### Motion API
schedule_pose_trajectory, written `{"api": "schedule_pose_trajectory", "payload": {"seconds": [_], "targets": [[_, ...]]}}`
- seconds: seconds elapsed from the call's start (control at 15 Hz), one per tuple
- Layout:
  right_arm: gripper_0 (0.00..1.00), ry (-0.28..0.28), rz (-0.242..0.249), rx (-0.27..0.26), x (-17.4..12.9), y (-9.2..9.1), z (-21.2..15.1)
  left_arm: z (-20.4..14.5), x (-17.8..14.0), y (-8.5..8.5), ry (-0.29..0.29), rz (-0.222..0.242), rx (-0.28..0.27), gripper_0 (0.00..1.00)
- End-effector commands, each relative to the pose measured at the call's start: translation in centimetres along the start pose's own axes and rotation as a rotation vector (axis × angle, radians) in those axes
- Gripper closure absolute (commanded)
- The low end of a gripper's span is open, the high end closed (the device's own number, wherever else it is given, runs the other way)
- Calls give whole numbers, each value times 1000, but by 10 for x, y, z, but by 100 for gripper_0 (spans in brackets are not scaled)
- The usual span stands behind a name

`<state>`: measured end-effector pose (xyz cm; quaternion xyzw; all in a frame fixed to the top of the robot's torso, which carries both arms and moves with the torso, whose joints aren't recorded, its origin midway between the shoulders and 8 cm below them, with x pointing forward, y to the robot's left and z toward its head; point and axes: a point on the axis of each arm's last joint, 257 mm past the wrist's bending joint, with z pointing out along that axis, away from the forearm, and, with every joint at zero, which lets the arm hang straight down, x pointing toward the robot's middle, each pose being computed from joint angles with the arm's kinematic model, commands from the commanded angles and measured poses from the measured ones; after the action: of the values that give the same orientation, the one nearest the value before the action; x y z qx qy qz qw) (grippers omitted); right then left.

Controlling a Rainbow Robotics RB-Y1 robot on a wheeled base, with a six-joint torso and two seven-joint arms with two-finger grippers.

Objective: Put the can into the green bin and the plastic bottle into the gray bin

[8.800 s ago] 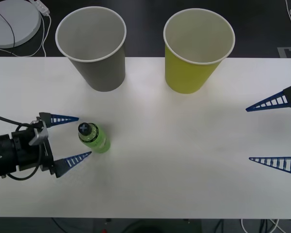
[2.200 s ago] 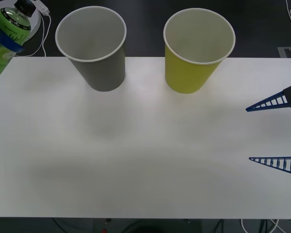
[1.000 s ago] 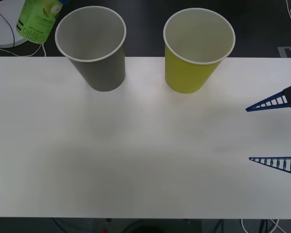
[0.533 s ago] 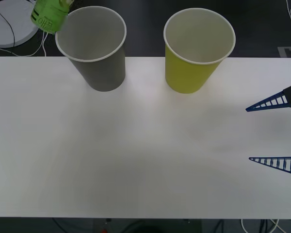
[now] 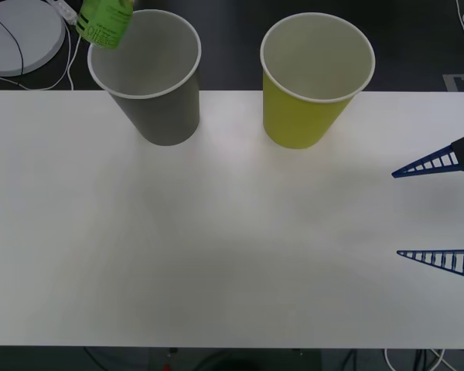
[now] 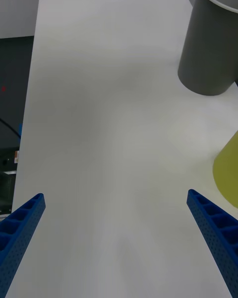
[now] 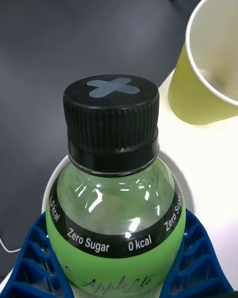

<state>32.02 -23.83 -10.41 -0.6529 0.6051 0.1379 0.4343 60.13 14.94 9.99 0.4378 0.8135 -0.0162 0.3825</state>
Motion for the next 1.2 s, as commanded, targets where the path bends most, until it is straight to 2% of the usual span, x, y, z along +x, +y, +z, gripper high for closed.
{"api": "schedule_pose_trajectory", "payload": {"seconds": [0.07, 0.27, 0.33, 0.4, 0.47, 0.53, 1.2], "targets": [[0, 0, 0, 0, 0, 0, 0, 4, -5, -2, -14, -4, 4, 100], [0, 0, 0, 0, 0, 0, 0, 7, -7, -5, -19, -4, 13, 100], [0, 0, 0, 0, 0, 0, 0, 7, -8, -6, -20, -5, 16, 96], [0, 0, 0, 0, 0, 0, 0, 7, -9, -7, -23, -6, 19, 66], [0, 0, 0, 0, 0, 0, 0, 8, -9, -8, -23, -4, 22, 7], [0, 0, 0, 0, 0, 0, 0, 9, -10, -9, -24, -12, 27, 0], [0, 0, 0, 0, 0, 0, 0, 11, -8, -12, -26, -19, 41, 0]]}}
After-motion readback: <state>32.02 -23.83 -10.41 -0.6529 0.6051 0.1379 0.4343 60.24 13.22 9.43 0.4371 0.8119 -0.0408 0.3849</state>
